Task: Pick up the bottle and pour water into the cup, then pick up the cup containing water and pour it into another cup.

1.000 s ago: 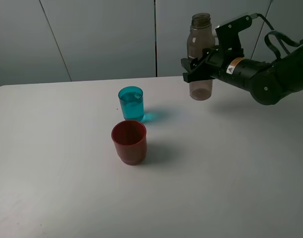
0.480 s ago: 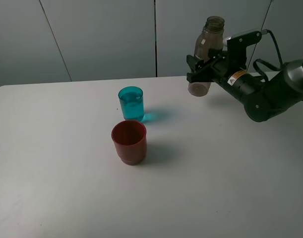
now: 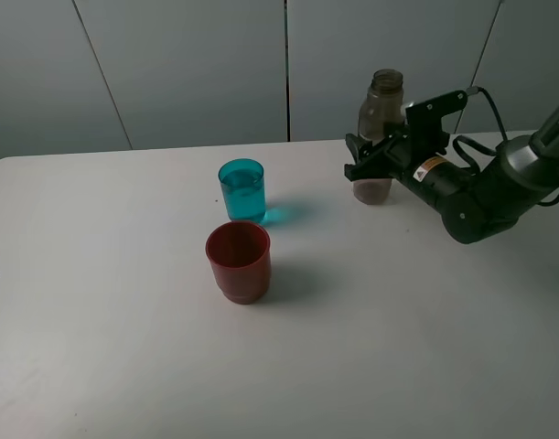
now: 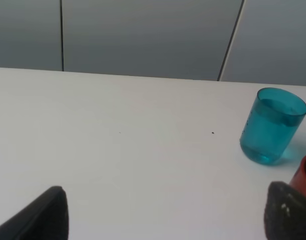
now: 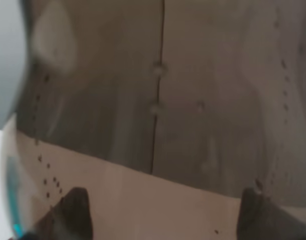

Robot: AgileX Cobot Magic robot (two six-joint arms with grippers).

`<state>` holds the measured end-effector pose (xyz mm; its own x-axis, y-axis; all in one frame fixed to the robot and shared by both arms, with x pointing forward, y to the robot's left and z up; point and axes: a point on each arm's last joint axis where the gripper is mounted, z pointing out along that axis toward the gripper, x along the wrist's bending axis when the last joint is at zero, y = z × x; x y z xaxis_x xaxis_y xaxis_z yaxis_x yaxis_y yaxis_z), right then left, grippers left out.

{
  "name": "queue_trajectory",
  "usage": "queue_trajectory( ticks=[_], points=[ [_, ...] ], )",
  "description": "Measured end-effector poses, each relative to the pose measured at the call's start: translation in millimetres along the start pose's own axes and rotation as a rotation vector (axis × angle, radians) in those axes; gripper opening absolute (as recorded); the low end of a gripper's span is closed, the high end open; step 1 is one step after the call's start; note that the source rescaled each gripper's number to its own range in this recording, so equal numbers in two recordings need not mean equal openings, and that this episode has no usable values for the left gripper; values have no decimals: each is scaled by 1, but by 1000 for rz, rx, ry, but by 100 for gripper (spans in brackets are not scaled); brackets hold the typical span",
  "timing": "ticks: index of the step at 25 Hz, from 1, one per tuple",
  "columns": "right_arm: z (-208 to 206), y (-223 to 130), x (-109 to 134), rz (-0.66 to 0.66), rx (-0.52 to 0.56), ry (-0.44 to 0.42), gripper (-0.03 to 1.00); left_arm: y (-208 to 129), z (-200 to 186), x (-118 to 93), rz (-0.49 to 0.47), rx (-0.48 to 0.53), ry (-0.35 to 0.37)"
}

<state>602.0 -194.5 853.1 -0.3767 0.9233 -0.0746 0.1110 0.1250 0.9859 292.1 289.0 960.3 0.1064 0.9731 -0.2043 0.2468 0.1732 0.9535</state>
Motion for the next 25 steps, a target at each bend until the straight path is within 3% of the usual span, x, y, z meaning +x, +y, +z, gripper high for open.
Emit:
queue_trajectory(
  ticks=[13, 14, 15, 16, 17, 18, 20, 25],
  points=[
    [3, 0, -1, -62, 20, 0, 2, 0, 0, 0, 0, 0, 0],
    [3, 0, -1, -57, 20, 0, 8, 0, 0, 0, 0, 0, 0],
    [3, 0, -1, -53, 20, 0, 28, 0, 0, 0, 0, 0, 0],
    [3, 0, -1, -45, 18, 0, 63, 0, 0, 0, 0, 0, 0],
    [3, 0, -1, -38, 15, 0, 84, 0, 0, 0, 0, 0, 0],
    [3, 0, -1, -31, 15, 0, 93, 0, 0, 0, 0, 0, 0],
    [3, 2, -1, -24, 11, -1, 98, 0, 0, 0, 0, 0, 0],
    [-1, 30, -4, -27, -55, -14, 99, 0, 0, 0, 0, 0, 0]
  ],
)
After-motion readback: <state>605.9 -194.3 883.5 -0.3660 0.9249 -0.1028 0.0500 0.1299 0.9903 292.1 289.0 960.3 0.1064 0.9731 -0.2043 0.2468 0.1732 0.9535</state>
